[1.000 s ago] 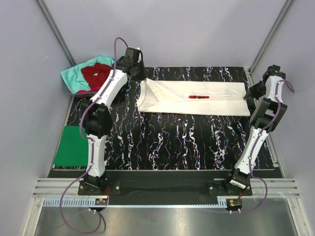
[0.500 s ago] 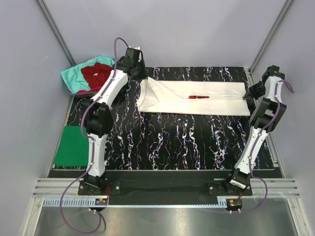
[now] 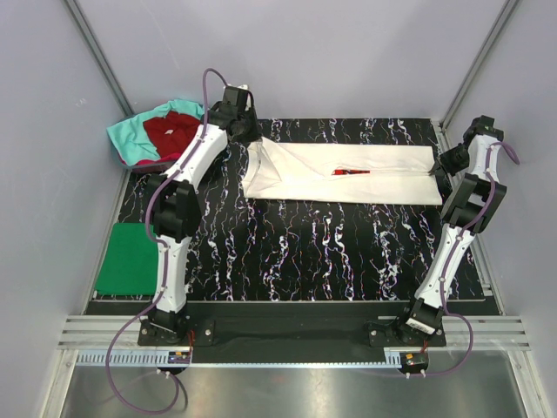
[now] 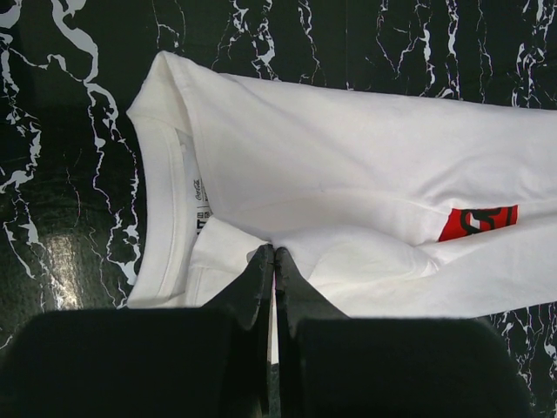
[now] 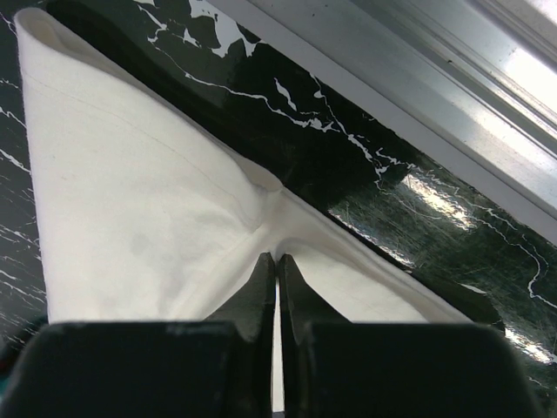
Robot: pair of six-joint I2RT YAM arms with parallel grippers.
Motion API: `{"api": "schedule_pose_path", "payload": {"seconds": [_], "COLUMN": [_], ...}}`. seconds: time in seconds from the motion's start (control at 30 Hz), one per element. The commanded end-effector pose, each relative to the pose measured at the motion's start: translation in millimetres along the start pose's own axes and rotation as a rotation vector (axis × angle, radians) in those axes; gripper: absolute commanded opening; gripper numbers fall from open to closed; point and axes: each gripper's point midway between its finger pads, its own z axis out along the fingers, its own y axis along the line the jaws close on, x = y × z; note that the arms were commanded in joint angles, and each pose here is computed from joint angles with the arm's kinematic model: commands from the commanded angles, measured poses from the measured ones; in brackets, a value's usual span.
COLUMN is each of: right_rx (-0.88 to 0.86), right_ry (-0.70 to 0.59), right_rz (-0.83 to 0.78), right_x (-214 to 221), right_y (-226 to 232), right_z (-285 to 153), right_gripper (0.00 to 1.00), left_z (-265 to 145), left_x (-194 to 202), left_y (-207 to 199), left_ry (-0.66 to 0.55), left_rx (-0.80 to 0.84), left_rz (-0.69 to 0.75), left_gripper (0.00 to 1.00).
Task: Fold and stack the t-shirts
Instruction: Fold the tshirt
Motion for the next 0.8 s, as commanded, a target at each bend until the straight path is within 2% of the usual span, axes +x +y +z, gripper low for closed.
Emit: {"api": "schedule_pose_path", "payload": {"seconds": [0.0, 0.43, 0.77], "right_rx": [-0.012, -0.011, -0.012], "right_ry": [-0.057, -0.049, -0.041], "right_rz": [0.06, 0.096, 0.11], "right_x": [-23, -24, -24], "right_y": [-4, -9, -12], "right_z": [3, 6, 9], "right_gripper": [0.0, 0.0, 0.0], "left_z": [-22, -13, -4], "left_x": [-48, -48, -57], "left_y": [-10, -8, -22], "left_ry": [-0.151, -0.154, -0.176], "left_rx": [0.017, 0.027, 0.089], "left_rz": [-0.008, -0.044, -0.083], "left_gripper": [0.0, 0.0, 0.0]}}
